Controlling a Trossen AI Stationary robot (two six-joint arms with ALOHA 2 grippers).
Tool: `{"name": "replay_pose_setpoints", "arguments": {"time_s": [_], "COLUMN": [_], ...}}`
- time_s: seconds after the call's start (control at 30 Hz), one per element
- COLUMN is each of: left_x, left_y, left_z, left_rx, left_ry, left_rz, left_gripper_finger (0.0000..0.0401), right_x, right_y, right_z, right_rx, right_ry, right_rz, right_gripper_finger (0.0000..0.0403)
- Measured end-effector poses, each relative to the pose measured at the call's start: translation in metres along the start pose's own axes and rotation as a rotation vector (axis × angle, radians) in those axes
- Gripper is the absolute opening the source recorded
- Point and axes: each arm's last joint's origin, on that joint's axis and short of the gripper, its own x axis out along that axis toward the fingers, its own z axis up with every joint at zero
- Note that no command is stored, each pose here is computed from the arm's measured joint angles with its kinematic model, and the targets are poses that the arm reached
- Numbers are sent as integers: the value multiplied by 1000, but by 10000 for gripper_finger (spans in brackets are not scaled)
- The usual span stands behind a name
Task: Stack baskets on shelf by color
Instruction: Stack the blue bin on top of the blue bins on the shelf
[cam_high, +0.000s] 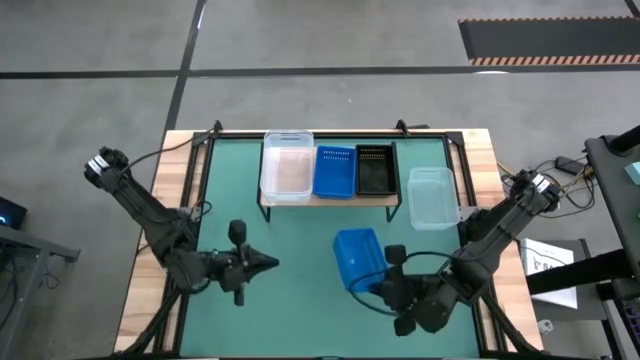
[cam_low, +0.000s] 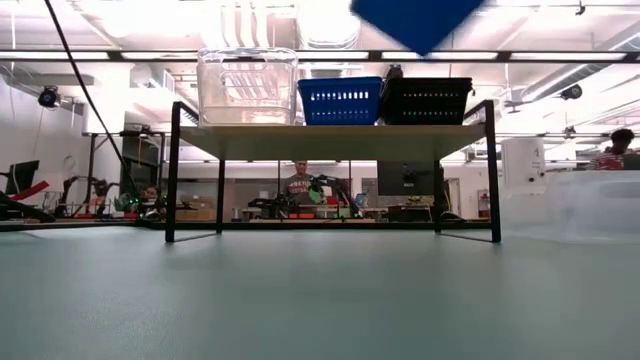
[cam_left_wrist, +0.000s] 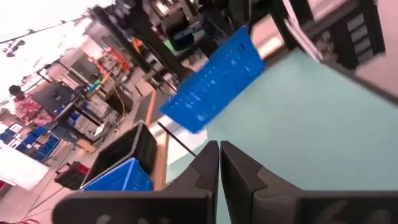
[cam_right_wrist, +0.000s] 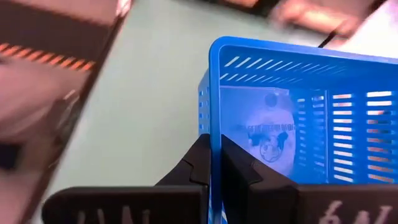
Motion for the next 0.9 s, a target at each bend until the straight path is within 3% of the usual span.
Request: {"name": "replay_pose_setpoints", "arguments": {"time_s": [0.17, 0.37, 0.57, 0.7, 0.9], "left_x": [-9, -14, -13, -15, -16], "left_y": [7, 8, 6, 8, 9], "left_z": [-9, -18, -23, -22, -22], "left_rx": [-45, -60, -49, -32, -29], "left_ry": [-38, -45, -39, -43, -47], "left_rz": [15, 19, 17, 19, 21], "left_gripper_finger": [0, 0, 0, 0, 0], "right_x": [-7, 11, 32, 41, 46], "right_y": [-23, -77, -143, -182, -214], "right_z": [27, 43, 51, 47, 40], "right_rx": [-53, -38, 36, 89, 147], "right_ry": [-102, -81, -68, -39, 2], "right_rz": [-199, -371, -431, -413, -440], "right_gripper_finger": [9, 9, 9, 9, 9]}}
